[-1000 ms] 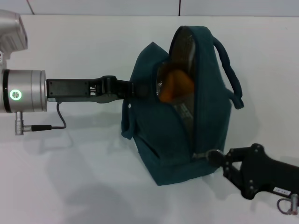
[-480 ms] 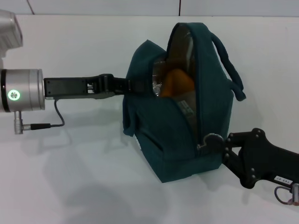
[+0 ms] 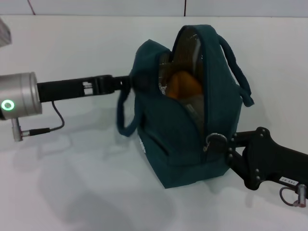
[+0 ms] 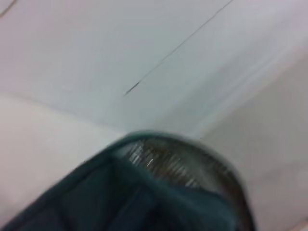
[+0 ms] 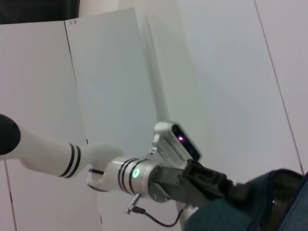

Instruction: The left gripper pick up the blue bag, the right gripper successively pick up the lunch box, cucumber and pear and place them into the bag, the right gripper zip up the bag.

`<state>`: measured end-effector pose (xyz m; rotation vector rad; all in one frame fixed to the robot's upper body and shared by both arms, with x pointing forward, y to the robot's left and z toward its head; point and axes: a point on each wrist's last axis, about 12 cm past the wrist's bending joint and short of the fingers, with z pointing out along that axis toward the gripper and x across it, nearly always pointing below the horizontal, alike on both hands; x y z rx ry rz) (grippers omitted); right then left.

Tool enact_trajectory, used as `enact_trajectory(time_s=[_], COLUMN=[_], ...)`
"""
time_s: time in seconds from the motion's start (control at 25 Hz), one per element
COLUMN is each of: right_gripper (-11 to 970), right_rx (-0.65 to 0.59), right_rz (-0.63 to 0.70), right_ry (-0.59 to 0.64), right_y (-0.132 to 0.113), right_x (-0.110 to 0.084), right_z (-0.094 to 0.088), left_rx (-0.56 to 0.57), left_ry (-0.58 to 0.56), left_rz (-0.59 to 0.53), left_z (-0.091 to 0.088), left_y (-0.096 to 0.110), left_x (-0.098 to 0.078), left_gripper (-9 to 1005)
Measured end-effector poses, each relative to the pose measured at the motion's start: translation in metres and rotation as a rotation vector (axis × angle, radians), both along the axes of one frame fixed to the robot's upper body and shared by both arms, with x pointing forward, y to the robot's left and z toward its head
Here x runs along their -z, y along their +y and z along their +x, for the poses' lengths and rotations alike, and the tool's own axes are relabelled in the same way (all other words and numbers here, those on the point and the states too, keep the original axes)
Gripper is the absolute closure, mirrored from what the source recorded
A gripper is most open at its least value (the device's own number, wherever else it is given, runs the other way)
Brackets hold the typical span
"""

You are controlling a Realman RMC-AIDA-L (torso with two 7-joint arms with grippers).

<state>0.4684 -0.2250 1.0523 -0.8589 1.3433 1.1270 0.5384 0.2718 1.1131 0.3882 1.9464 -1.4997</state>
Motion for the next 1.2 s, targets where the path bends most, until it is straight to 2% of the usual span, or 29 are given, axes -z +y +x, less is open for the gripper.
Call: enact_trajectory(time_s=[0.08, 0.2, 0.32, 0.48, 0.76, 0.96, 1.2], right_gripper=[938, 937, 936, 934, 932, 930, 928], right_rx=[-0.001, -0.005, -0.002, 0.009, 0.028, 0.06, 0.071], right_rz=[-0.001, -0.001, 0.002, 0.019, 0.05, 0.087, 0.122], right_ry=[-0.002, -0.007, -0.021, -0.061, -0.124, -0.194, -0.269], right_y=[0.0, 0.001, 0.002, 0.002, 0.003, 0.003, 0.01], right_x=[0.0, -0.002, -0.003, -0.008, -0.019, -0.033, -0.056], right_z=[0.001, 0.003, 0.004, 0.007, 0.015, 0.027, 0.052], left_rx=[-0.016, -0.041, -0.046, -0.018, -0.03, -0.031, -0.038], left_ry=[-0.092, -0.191, -0.246, -0.337, -0.383, -0.411, -0.423], left_rz=[-0.041, -0.072, -0.056, -0.037, -0.046, -0.036, -0.039], left_z=[-0.005, -0.012, -0.016, -0.027, -0.039, -0.053, -0.067], left_y=[0.003, 0.009, 0.012, 0.015, 0.019, 0.022, 0.019], left_x=[-0.002, -0.004, -0.002, 0.002, 0.011, 0.022, 0.039], left_gripper=[870, 775, 679, 490, 215, 120, 120])
